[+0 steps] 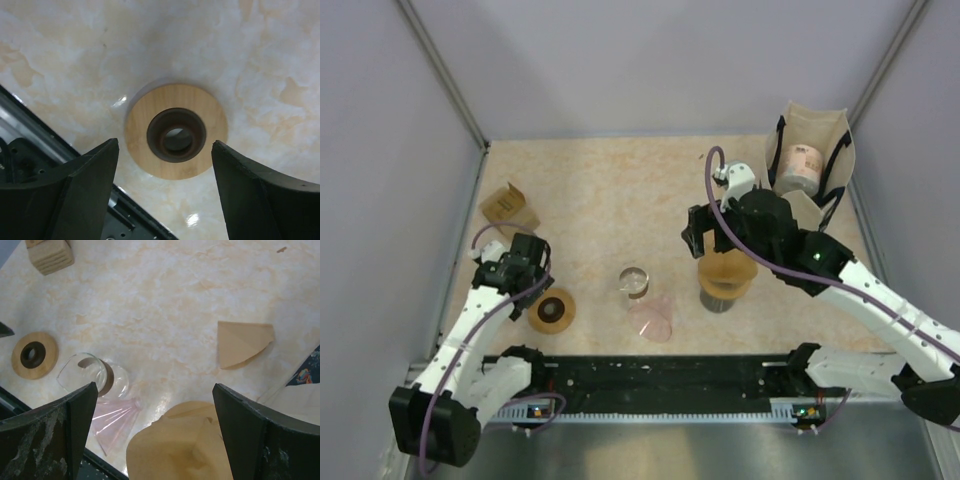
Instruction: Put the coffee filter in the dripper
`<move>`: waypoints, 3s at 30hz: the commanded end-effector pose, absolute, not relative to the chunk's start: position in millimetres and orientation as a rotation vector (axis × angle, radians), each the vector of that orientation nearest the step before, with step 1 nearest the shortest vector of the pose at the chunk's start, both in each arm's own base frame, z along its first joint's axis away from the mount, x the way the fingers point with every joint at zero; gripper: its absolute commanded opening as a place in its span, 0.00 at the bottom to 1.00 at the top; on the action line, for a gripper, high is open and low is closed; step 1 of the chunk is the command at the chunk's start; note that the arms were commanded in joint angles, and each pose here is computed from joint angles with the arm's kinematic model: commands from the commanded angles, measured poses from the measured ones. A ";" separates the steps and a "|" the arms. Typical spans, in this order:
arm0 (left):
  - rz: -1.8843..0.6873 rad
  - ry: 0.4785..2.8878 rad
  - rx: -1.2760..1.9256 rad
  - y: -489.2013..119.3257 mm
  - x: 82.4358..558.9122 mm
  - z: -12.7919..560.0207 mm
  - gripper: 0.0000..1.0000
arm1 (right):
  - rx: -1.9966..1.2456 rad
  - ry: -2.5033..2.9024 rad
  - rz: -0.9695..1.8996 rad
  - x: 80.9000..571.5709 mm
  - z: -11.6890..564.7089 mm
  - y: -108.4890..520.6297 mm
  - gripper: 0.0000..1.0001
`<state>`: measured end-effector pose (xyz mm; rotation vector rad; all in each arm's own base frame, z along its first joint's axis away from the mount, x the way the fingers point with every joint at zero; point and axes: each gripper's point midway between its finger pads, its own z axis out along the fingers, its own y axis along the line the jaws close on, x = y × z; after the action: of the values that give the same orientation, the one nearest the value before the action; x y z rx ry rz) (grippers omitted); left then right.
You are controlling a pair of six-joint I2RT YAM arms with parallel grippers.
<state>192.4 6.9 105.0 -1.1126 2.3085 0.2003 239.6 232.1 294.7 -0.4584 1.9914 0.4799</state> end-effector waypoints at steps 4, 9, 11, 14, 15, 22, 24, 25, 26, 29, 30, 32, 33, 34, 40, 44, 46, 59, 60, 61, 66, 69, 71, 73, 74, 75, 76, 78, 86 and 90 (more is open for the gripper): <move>0.238 2.332 -1.269 8.5 155.3 83.6 0.73 | -0.365 1.908 0.429 248.4 312.4 215.0 0.99; 0.179 2.394 -1.281 -5.0 159.2 64.8 0.61 | -0.351 1.906 0.427 249.9 312.2 212.4 0.99; 0.142 2.425 -1.243 -11.1 166.0 58.0 0.61 | -0.350 1.909 0.423 250.1 310.9 211.8 0.99; 0.126 2.449 -1.232 -16.2 172.8 50.9 0.60 | -0.349 1.907 0.420 250.0 310.9 210.4 0.99; 0.133 2.453 -1.230 -16.2 174.0 48.1 0.60 | -0.345 1.905 0.424 249.7 311.8 210.6 0.99; 0.215 2.482 -1.240 -10.5 167.8 33.4 0.47 | -0.335 1.895 0.418 249.8 313.6 208.0 0.99; 0.228 2.487 -1.242 -9.6 165.7 30.1 0.45 | -0.335 1.900 0.412 250.2 311.6 207.6 0.99; 0.222 2.486 -1.244 -10.2 165.8 27.9 0.44 | -0.332 1.900 0.415 250.2 311.9 207.8 0.99; 0.214 2.484 -1.244 -10.8 166.3 25.7 0.40 | -0.332 1.897 0.418 250.3 312.5 208.3 0.99; 0.185 2.495 -1.250 -15.2 166.9 18.1 0.33 | -0.329 1.893 0.419 250.0 314.5 207.6 0.99; 0.177 2.497 -1.248 -16.2 168.0 17.2 0.27 | -0.324 1.890 0.421 249.4 315.3 206.6 0.99; 0.176 2.481 -1.255 -15.9 171.0 20.3 0.00 | -0.324 1.886 0.434 248.5 316.1 208.0 0.99; 0.155 2.469 -1.243 -16.8 176.1 24.2 0.00 | -0.325 1.878 0.447 247.6 318.1 208.7 0.99; 0.117 2.466 -1.210 -19.7 181.7 29.5 0.00 | -0.330 1.876 0.459 246.3 318.2 210.1 0.99; -0.159 2.277 -0.990 -34.6 228.9 104.9 0.00 | -0.357 1.832 0.557 237.8 326.9 219.8 0.99; -0.472 2.099 -0.696 -67.2 254.6 173.7 0.00 | -0.436 1.741 0.674 225.3 340.0 233.3 0.99; -0.655 1.992 -0.510 -92.6 260.5 207.9 0.00 | -0.504 1.677 0.770 213.5 349.1 245.3 0.99; -1.434 1.438 0.307 -195.9 192.4 391.8 0.00 | -0.764 1.404 1.124 166.0 394.7 292.7 0.99; -1.458 1.427 0.331 -198.6 191.5 394.0 0.00 | -0.761 1.400 1.135 166.6 396.3 294.6 0.99; -1.493 1.404 0.370 -201.8 188.2 396.9 0.00 | -0.755 1.400 1.144 168.2 396.6 296.2 0.99; -1.641 1.299 0.559 -211.9 170.0 413.6 0.00 | -0.725 1.401 1.326 186.6 394.2 298.4 0.96; -1.693 1.255 0.596 -213.2 165.9 416.6 0.00 | -0.766 1.256 1.513 179.2 408.0 299.5 0.94; -1.713 1.244 0.626 -213.8 162.5 419.0 0.00 | -0.826 1.223 1.558 175.9 409.2 305.3 0.94; -1.735 1.238 0.648 -214.8 160.3 419.9 0.00 | -0.846 1.232 1.599 179.9 410.7 312.8 0.94; -1.743 1.232 0.657 -214.9 159.5 420.9 0.00 | -0.866 1.225 1.614 181.4 409.7 316.2 0.94; -1.756 1.236 0.655 -215.4 159.9 420.8 0.00 | -0.870 1.215 1.641 181.5 410.5 318.5 0.93; -1.762 1.235 0.650 -215.5 160.7 421.4 0.00 | -0.871 1.191 1.656 181.2 412.8 319.8 0.93; -1.774 1.232 0.635 -215.8 163.7 421.4 0.00 | -0.868 1.171 1.685 183.4 412.7 324.8 0.93; -1.816 1.215 0.660 -219.5 163.9 427.4 0.00 | -0.918 1.045 1.878 168.9 422.8 345.9 0.89; -1.827 1.207 0.667 -220.4 162.3 428.7 0.00 | -0.945 0.998 1.925 163.5 428.6 352.7 0.84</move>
<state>178.3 -222.7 403.7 0.5813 1.3303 -1.8490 189.8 358.0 388.5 -0.8457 1.2244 1.8798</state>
